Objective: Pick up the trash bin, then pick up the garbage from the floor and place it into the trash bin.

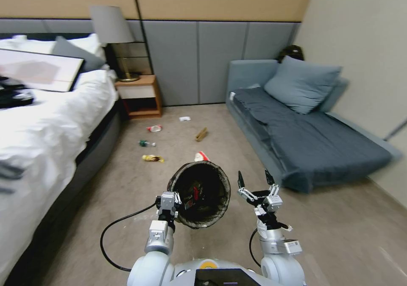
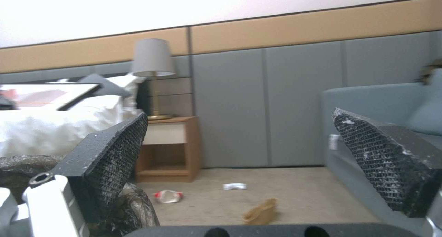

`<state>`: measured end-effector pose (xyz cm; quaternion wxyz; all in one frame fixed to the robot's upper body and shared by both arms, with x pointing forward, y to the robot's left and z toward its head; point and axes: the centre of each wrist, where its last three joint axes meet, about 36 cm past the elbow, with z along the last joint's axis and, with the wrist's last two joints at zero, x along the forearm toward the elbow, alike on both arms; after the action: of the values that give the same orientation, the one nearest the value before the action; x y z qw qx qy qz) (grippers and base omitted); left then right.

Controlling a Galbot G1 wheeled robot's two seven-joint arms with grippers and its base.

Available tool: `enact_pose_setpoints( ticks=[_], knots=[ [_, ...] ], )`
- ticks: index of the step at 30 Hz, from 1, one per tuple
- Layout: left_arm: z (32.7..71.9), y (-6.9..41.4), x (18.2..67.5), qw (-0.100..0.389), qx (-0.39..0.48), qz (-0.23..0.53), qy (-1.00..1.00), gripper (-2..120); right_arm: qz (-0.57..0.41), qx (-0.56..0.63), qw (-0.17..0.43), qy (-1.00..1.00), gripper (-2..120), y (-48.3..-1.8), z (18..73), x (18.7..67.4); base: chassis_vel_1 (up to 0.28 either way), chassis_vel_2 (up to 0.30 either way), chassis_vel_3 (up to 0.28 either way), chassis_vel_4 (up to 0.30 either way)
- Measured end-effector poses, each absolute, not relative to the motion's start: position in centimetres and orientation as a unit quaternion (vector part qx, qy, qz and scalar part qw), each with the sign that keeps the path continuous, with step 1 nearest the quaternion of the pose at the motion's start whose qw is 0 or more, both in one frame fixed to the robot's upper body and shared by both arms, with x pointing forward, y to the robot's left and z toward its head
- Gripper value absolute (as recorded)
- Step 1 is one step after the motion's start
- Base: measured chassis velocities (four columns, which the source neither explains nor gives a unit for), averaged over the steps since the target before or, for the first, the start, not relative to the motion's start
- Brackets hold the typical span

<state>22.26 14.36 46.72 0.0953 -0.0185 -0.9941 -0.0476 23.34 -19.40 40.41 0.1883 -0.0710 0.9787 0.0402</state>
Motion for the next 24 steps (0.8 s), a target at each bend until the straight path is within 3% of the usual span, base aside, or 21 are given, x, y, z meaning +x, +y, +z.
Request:
enact_pose_setpoints(
  ticks=[15,24],
  knots=[
    [46.35,14.23,22.32,0.085,-0.022,-0.045,-0.995,1,0.042,-0.075,0.190,0.978,100,-19.25,40.26,23.49,0.117,0.119,0.110,0.113],
    [46.04,14.22,22.32,0.079,-0.028,-0.053,-0.995,1,0.038,-0.078,0.188,0.978,100,-19.28,39.95,23.28,0.012,0.007,0.009,0.011]
  ],
)
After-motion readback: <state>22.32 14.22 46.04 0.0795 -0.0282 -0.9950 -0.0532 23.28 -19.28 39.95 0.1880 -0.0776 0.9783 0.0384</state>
